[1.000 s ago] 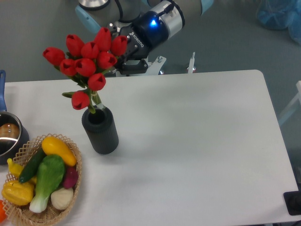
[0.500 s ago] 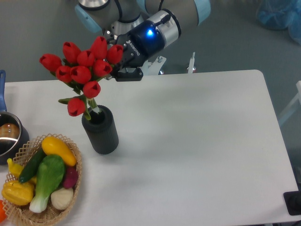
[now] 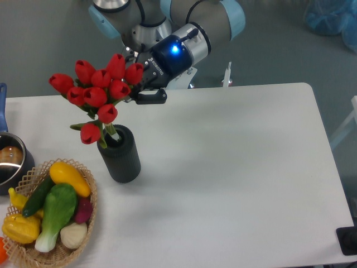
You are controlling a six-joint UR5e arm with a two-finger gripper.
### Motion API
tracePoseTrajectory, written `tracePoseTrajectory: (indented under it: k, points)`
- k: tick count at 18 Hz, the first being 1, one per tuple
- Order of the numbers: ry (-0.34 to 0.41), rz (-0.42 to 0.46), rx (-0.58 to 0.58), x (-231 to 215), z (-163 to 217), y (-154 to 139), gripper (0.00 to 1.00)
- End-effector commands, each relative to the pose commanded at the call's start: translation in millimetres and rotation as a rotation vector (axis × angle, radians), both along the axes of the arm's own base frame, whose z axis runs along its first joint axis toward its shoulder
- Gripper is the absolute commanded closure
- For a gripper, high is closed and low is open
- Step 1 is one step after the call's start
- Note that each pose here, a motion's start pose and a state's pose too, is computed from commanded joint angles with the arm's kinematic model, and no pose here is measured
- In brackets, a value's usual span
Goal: Insert the flowers into the vase
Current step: 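Lower the tulip stems down into the black vase opening, then open the gripper to release the tulips in the vase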
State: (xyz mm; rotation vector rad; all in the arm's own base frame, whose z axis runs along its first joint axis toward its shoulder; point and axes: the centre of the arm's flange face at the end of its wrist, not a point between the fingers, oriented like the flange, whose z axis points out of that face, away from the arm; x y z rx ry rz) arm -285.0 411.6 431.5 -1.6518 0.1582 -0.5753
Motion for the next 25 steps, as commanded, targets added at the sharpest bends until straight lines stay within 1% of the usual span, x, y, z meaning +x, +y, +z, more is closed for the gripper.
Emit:
tracePoseTrajectory:
  k: [6,9,11,13,15,16,18,21,22,23,24,25]
  points:
    - [0.036,-0.004,-0.010,7.5,-29.3,-3.4,1.00]
    - [0.068,-0.007,-0.045,12.7,-55.4,-6.6,1.00]
    - [0.080,-0.027,-0.056,20.1,-71.4,-3.4,1.00]
    - [0.091,-0.034,-0.065,20.4,-79.4,-1.5,1.00]
    - [0.109,-0.037,-0.106,18.8,-88.3,-1.6,1.00]
    - [0.121,-0.040,-0.128,18.0,-94.0,-1.0,0.95]
    - [0.134,-0.047,-0.152,17.3,-104.6,-0.6,0.89]
    - [0.156,-0.058,-0.145,18.3,-114.2,-0.5,0.68]
    - [0.161,-0.059,-0.142,18.6,-116.7,-1.4,0.59]
    - [0.168,-0.060,-0.140,17.3,-118.8,-1.5,0.46]
    - [0.171,-0.062,-0.143,17.1,-121.9,-1.5,0.36]
    - [0.182,-0.064,-0.148,16.6,-122.2,-1.5,0.15]
